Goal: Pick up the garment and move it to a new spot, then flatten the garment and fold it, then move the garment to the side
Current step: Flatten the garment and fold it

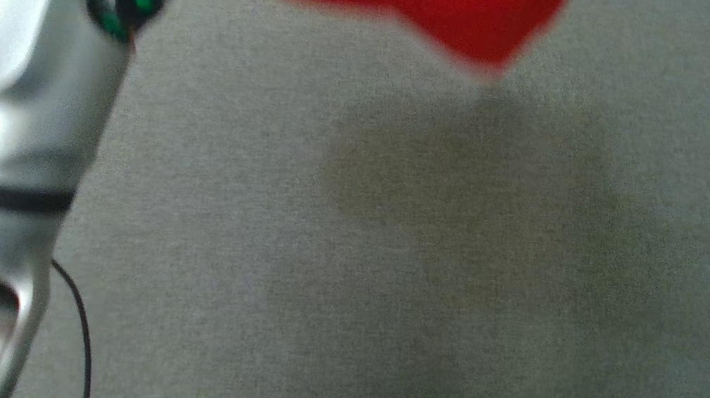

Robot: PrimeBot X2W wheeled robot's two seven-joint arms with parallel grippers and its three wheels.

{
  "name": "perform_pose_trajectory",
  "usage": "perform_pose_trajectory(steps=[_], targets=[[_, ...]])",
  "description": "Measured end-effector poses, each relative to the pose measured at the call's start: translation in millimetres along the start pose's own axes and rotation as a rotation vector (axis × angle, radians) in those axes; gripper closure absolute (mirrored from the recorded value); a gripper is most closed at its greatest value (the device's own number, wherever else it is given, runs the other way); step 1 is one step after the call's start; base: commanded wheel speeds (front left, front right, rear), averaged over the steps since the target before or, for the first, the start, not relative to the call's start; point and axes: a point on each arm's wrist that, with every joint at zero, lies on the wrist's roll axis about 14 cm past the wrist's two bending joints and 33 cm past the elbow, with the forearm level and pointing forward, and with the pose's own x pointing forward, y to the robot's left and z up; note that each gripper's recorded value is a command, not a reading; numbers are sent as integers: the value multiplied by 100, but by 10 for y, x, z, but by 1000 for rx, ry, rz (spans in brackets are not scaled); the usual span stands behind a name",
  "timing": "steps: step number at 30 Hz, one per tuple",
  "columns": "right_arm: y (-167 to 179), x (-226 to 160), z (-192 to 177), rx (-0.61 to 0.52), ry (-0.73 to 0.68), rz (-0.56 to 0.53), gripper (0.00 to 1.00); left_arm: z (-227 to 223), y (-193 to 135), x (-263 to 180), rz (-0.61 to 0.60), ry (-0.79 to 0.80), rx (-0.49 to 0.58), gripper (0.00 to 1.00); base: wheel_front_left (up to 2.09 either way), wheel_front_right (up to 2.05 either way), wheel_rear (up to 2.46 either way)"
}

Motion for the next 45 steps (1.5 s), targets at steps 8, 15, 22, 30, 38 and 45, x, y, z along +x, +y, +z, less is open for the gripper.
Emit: perform_pose_trajectory(steps=[8,15,22,30,38,45], targets=[[224,432,-400,60,23,35,100,-628,284,262,100,118,-55,100,0,0,0],[237,64,-1797,153,349,-22,100,-2007,407,-561,222,515,-138,100,0,0,0],[332,-297,-2546,238,498,-59,100,-2594,395,-1164,283,706,-226,100,0,0,0],[445,-568,-2648,232,519,-25,100,-2459,326,-1250,250,676,-215,100,0,0,0],[323,-1310,-2568,250,510,-45,100,-2286,-111,-1940,176,668,-214,100,0,0,0],[279,-2020,-2504,280,515,-98,100,-2024,-390,-2460,134,651,-211,100,0,0,0]])
